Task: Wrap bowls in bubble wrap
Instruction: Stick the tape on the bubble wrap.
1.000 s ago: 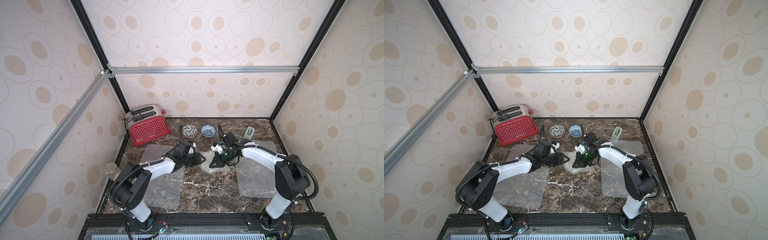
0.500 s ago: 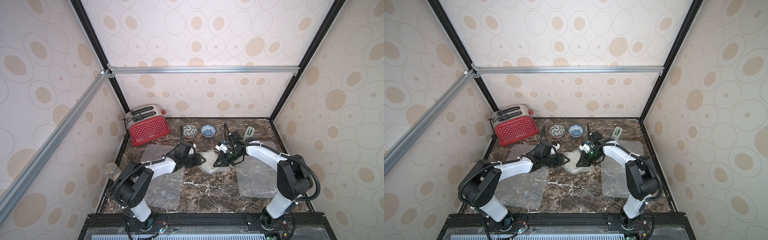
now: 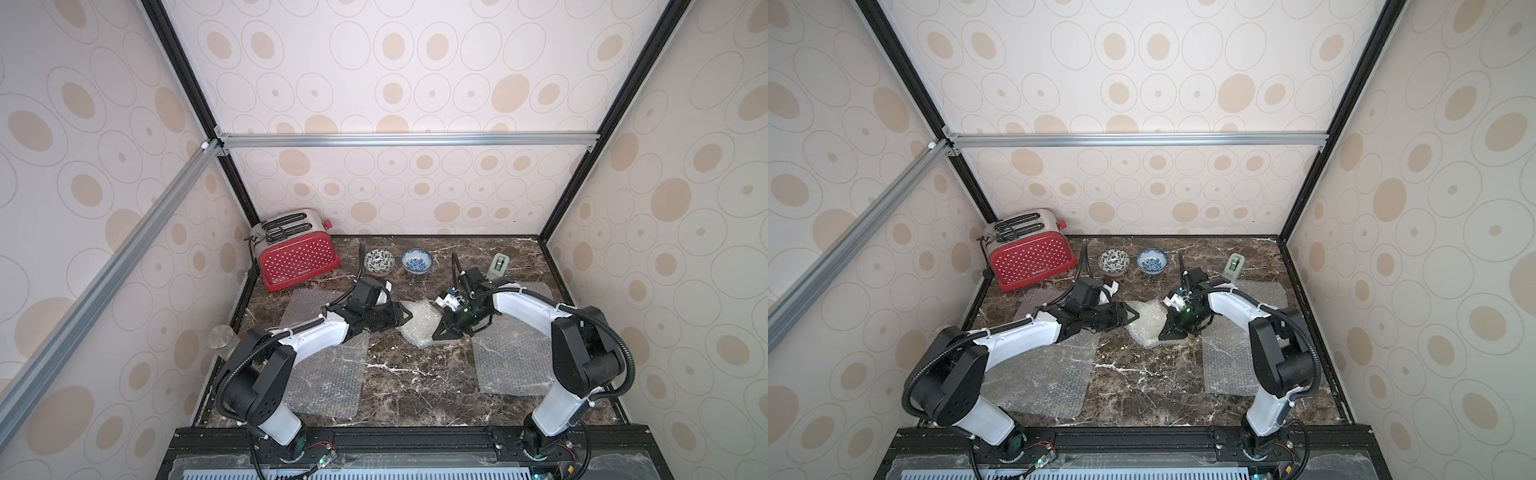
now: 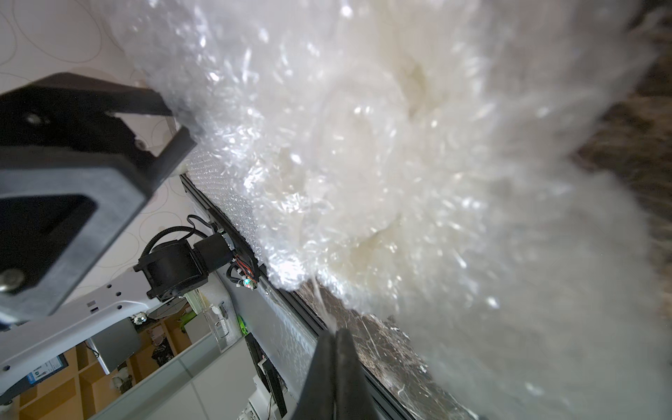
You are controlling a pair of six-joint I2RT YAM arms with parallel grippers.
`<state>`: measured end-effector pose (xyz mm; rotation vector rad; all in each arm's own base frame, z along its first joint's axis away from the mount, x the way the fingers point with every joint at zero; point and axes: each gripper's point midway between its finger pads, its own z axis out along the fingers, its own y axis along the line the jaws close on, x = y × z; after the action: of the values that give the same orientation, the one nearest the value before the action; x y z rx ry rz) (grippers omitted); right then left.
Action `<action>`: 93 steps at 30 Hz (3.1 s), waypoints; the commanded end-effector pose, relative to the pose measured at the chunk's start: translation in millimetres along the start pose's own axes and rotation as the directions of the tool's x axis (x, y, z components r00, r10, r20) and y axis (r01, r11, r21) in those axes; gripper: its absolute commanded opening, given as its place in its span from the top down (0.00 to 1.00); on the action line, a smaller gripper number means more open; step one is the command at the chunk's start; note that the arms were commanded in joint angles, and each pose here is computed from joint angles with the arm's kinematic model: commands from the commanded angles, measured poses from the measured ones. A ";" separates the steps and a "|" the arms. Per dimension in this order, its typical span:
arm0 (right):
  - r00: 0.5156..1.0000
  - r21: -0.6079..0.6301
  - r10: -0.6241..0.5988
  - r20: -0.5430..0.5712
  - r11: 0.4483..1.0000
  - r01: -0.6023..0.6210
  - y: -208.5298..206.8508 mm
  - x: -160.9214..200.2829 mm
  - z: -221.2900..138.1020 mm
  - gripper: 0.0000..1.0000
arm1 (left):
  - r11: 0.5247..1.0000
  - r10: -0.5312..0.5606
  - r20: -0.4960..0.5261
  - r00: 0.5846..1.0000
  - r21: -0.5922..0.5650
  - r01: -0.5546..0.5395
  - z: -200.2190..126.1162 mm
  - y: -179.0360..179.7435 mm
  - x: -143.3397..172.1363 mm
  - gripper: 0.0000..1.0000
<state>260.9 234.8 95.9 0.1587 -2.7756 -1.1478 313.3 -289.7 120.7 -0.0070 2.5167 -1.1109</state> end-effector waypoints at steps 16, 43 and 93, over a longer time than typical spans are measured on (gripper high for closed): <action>1.000 -0.003 0.011 -0.010 1.000 -0.011 -9.6 -1.4 5.4 0.95 | 0.989 0.147 0.081 0.986 -0.048 -0.143 -42.4 -46.7 -9.2 0.48; 1.000 -0.013 0.027 0.009 1.000 -0.027 -14.2 -9.3 2.5 0.95 | 0.978 0.195 -0.132 0.972 -0.045 -0.202 38.4 -53.0 11.3 0.65; 1.000 0.039 0.025 0.002 0.999 -0.025 -17.8 5.9 -7.3 0.76 | 0.961 0.155 -0.311 0.938 -0.171 -0.216 106.9 10.0 53.0 0.91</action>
<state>265.8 226.7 82.2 0.1172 -2.7778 -1.1468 310.9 -371.2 53.3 0.3719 2.7496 -0.8625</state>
